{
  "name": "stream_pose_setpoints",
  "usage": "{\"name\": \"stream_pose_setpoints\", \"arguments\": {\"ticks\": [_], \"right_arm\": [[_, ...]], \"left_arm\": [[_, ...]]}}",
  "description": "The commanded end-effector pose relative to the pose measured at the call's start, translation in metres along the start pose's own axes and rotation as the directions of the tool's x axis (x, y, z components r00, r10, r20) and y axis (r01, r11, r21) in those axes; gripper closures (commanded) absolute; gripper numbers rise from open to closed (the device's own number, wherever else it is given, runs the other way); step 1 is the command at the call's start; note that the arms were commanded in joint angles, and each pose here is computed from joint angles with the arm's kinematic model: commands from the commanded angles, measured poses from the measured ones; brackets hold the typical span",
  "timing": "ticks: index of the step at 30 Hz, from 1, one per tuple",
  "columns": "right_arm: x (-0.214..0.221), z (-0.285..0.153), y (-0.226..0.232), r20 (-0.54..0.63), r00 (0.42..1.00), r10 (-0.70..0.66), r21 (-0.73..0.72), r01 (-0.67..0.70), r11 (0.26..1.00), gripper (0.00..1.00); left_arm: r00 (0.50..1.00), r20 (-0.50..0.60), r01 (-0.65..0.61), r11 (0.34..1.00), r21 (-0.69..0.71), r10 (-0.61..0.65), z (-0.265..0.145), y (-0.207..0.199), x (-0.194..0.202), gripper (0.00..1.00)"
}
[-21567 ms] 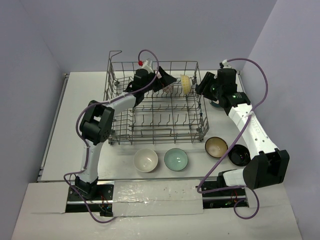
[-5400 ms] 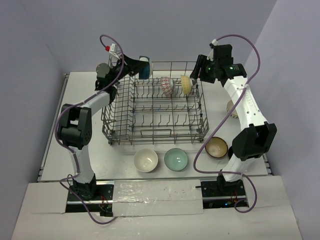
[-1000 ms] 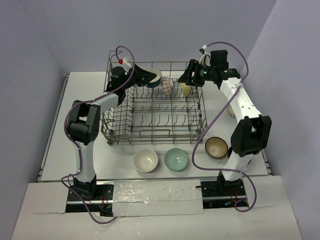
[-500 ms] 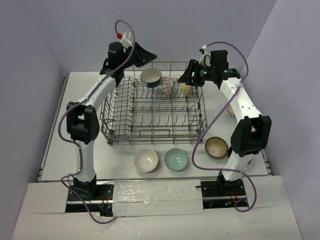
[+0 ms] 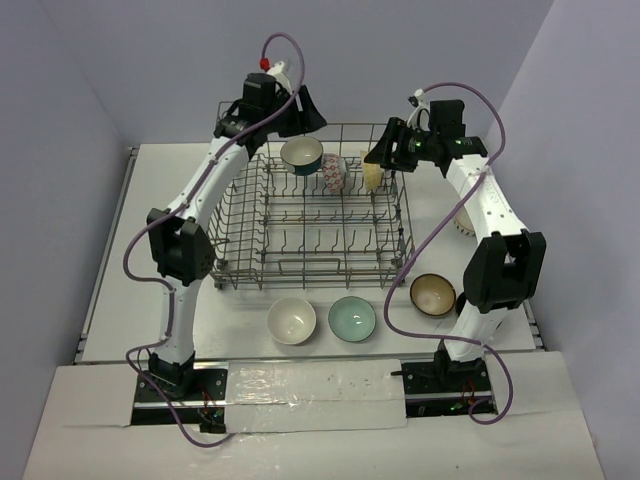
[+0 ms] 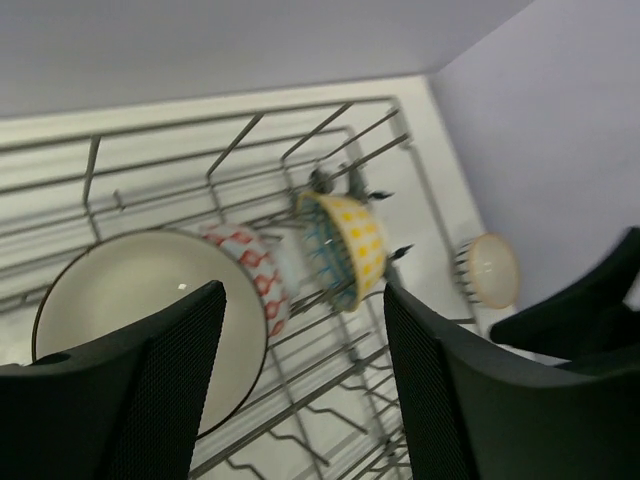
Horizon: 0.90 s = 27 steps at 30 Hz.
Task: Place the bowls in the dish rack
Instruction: Pick up the bowl from the dish rack.
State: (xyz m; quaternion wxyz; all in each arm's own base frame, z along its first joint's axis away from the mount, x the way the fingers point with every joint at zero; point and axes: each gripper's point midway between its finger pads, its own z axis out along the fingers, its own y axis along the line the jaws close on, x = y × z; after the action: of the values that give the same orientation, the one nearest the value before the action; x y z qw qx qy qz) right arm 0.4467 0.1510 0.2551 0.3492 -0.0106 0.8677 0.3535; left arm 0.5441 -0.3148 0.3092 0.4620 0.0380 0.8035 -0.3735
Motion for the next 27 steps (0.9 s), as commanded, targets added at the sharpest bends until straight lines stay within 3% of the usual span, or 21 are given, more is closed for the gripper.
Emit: {"name": "stream_pose_setpoints", "arguments": {"ticks": [1, 11, 20, 27], "right_arm": [[-0.008, -0.007, 0.002, 0.024, 0.999, -0.024, -0.004, 0.024, 1.000, 0.34], [-0.005, -0.002, -0.007, 0.008, 1.000, -0.010, 0.012, 0.009, 1.000, 0.34], [-0.004, -0.002, -0.009, 0.004, 1.000, -0.007, 0.020, 0.007, 1.000, 0.34], [-0.002, 0.001, -0.011, -0.005, 1.000, 0.000, 0.023, 0.000, 1.000, 0.34]], "left_arm": [[0.992, -0.093, -0.099, 0.986, -0.136, 0.087, 0.009, 0.022, 0.040, 0.31], [0.959, -0.162, -0.264, 0.935, -0.235, 0.230, 0.020, 0.028, 0.071, 0.37], [0.942, -0.182, -0.324, 0.902, -0.284, 0.281, 0.022, 0.037, 0.077, 0.40], [0.936, -0.196, -0.338, 0.898, -0.282, 0.291, 0.026, 0.043, 0.083, 0.49]]}}
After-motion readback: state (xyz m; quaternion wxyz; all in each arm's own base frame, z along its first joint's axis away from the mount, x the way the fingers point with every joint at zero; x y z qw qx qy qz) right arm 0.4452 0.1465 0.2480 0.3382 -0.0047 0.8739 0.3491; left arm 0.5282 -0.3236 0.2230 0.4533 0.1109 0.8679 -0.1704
